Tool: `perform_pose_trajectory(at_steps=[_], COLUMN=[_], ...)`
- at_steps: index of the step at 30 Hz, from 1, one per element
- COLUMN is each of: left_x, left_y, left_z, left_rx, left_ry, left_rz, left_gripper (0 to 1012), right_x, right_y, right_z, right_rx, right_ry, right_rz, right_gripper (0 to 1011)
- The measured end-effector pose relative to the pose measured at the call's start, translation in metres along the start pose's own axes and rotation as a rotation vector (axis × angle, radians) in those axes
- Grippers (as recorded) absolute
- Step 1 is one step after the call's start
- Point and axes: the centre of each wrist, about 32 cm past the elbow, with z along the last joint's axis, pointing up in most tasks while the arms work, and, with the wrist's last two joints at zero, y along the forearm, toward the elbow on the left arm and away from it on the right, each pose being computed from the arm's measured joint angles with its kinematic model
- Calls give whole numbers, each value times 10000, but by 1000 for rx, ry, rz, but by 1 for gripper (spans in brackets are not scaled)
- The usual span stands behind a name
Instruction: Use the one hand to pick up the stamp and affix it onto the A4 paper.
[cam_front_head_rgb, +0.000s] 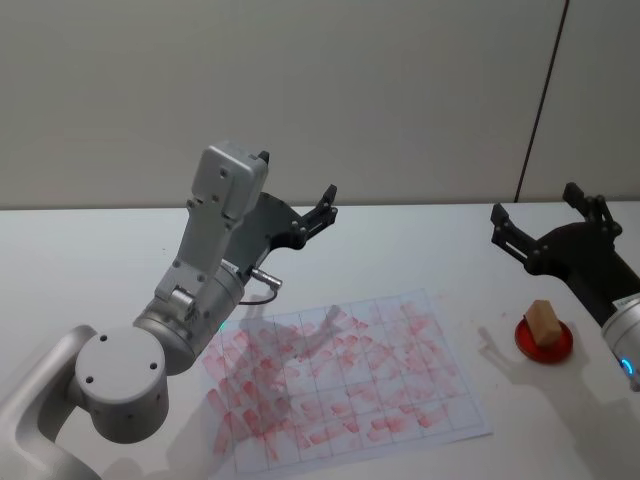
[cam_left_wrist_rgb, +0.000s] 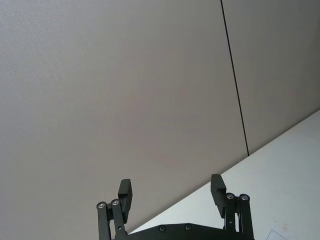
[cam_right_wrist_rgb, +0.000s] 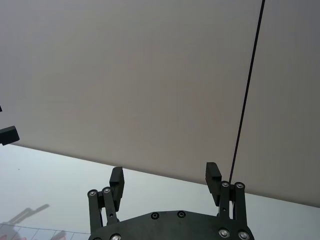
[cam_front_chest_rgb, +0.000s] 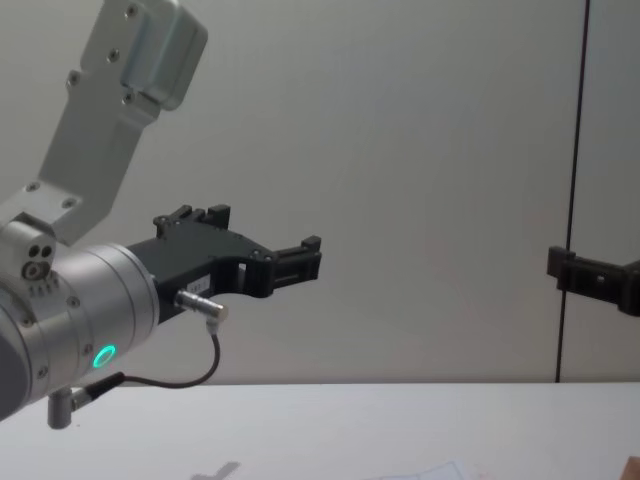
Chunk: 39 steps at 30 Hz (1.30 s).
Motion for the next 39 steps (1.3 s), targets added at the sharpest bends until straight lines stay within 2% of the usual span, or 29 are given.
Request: perform_pose_trajectory(at_steps=[29,39], left_x=[0,0], left_y=[0,0], left_z=[0,0], left_rx=[0,0], left_ry=[0,0], left_rz=[0,0], left_gripper=[1001,1001], right_x=[19,120], right_y=[-16,-117], right_z=[-8,-96], right_rx=[-5,-75], right_ry=[0,24], right_rz=[-12,-103], right_gripper=[1001,1001])
